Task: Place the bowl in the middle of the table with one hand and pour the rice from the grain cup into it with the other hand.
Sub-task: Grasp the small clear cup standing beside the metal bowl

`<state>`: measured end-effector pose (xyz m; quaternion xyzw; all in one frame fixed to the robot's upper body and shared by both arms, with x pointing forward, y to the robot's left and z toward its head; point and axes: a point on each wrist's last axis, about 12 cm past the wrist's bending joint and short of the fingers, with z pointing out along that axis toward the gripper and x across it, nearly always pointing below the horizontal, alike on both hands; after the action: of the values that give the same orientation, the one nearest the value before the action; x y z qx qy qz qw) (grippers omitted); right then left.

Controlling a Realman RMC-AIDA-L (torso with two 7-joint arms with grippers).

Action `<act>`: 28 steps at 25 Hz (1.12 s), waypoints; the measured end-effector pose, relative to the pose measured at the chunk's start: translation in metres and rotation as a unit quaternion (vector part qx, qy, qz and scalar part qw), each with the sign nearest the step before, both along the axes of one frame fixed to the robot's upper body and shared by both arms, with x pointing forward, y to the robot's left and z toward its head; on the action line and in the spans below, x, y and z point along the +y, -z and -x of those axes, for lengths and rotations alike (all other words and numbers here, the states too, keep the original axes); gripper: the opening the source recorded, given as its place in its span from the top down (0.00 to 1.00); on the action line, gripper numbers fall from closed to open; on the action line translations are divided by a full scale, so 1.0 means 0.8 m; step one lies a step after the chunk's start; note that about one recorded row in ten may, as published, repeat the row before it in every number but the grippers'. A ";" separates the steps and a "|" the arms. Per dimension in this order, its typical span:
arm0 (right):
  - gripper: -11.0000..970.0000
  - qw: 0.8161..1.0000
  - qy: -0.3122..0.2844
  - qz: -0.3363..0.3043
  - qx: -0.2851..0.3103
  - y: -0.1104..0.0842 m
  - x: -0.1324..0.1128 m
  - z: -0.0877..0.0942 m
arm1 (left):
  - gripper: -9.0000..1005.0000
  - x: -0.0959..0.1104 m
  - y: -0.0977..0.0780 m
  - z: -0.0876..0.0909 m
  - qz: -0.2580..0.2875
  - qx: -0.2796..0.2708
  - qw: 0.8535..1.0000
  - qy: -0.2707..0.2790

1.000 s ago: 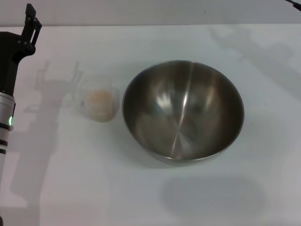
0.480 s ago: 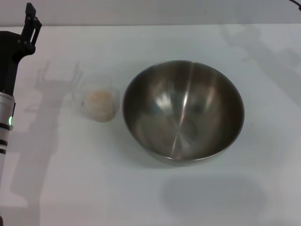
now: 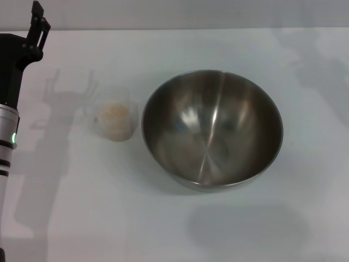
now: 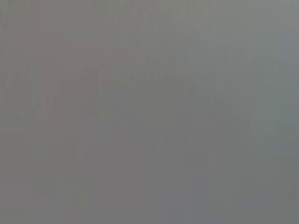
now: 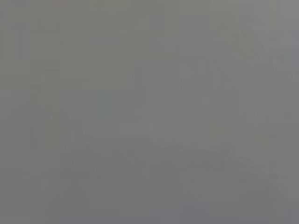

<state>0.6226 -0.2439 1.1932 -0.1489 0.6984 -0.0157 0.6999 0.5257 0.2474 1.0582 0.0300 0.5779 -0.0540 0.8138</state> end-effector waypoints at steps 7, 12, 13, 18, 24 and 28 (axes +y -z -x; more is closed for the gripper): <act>0.45 0.980 0.130 0.111 -0.100 0.005 0.036 0.023 | 0.18 0.000 0.000 0.000 0.000 0.000 1.000 0.000; 0.45 0.969 0.146 0.086 -0.177 0.011 0.038 0.036 | 0.18 0.000 0.000 0.000 0.000 0.000 1.000 0.000; 0.45 0.968 0.141 0.072 -0.195 0.015 0.036 0.041 | 0.18 0.000 0.000 0.000 0.000 0.000 1.000 0.000; 0.45 0.962 0.105 -0.019 -0.252 0.040 0.018 0.063 | 0.18 0.000 0.000 0.000 0.000 0.000 1.000 0.000; 0.45 0.953 0.060 -0.153 -0.254 0.087 -0.028 0.092 | 0.18 0.000 0.003 0.004 0.000 0.004 1.000 0.001; 0.45 0.948 0.020 -0.207 -0.242 0.117 -0.062 0.112 | 0.18 -0.001 0.006 0.010 -0.002 0.008 1.000 0.007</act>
<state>0.5332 -0.2933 1.1000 0.0218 0.4990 0.0792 0.8627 0.5177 0.2465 1.0530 0.0357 0.5841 -0.0588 0.8087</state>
